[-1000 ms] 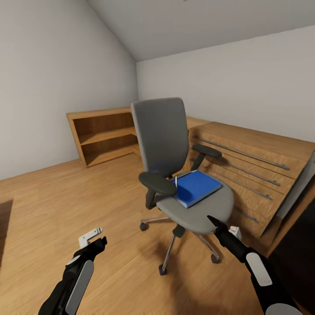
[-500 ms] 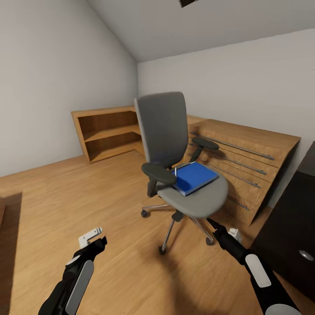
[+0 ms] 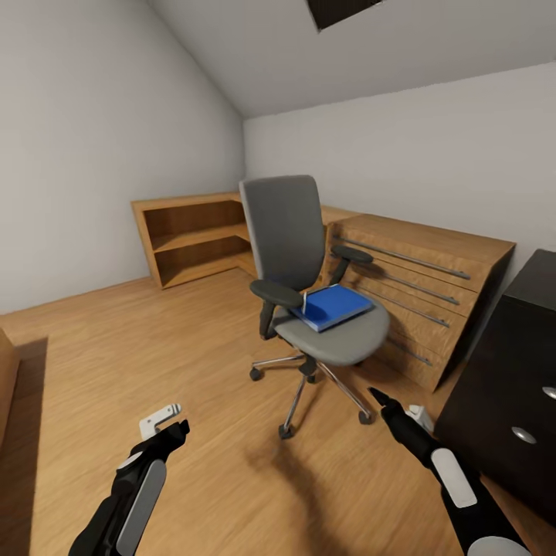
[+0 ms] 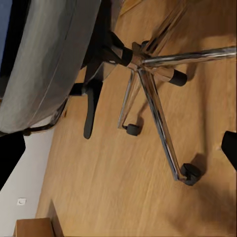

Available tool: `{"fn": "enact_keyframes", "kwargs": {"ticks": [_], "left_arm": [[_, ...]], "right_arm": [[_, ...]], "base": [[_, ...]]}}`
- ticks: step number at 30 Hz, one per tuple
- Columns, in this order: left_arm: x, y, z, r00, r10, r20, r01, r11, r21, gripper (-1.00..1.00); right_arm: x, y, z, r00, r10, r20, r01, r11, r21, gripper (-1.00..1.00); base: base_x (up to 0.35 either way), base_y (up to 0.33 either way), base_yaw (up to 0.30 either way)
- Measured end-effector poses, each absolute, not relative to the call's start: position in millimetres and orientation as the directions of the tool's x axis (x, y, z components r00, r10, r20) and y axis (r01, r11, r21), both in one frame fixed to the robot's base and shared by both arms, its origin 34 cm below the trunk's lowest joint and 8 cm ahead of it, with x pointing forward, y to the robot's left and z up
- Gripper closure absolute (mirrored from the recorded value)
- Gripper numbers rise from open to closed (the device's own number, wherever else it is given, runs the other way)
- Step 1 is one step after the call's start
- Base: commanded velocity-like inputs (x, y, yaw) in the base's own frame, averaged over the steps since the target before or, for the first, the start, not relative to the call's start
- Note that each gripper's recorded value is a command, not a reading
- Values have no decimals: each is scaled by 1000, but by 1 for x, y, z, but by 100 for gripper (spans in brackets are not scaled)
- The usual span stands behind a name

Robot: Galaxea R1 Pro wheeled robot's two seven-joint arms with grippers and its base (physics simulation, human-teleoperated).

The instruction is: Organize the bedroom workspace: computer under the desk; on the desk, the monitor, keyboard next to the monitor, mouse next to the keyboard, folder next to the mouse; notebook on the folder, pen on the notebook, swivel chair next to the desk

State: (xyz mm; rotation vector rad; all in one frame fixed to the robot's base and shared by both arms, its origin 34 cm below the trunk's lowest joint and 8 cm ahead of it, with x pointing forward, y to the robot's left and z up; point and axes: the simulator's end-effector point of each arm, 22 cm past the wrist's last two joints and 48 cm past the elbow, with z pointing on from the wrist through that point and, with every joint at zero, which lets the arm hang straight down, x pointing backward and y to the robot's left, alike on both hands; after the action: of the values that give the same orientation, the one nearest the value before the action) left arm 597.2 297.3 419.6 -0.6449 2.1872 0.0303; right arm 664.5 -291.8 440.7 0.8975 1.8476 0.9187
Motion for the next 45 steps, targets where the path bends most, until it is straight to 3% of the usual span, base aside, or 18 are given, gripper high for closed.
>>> {"fn": "enact_keyframes", "kwargs": {"ticks": [9, 16, 22, 34, 45], "left_arm": [[566, 281, 371, -642, -418, -642, -454, 883, -121, -100], [524, 282, 323, -714, -404, -572, -468, 883, -39, -100], [475, 282, 285, -772, -375, -514, -460, 887, 45, -100], [463, 279, 296, -682, -269, -680, -397, 917, 35, -100], [468, 279, 320, -679, -269, -684, -399, 916, 35, -100]], "right_arm": [[660, -330, 418, -291, 746, -599, 393, 664, 636, -100], [613, -335, 357, -383, 584, -716, 458, 793, 402, -100], [566, -302, 324, -472, 442, -763, 405, 877, 258, -100], [489, -289, 310, -519, 363, -773, 392, 906, 162, -100], [496, -292, 341, -484, 348, -803, 391, 907, 158, -100]], "base": [[0, 0, 0], [0, 0, 0], [0, 0, 0], [0, 0, 0], [0, 0, 0]]}}
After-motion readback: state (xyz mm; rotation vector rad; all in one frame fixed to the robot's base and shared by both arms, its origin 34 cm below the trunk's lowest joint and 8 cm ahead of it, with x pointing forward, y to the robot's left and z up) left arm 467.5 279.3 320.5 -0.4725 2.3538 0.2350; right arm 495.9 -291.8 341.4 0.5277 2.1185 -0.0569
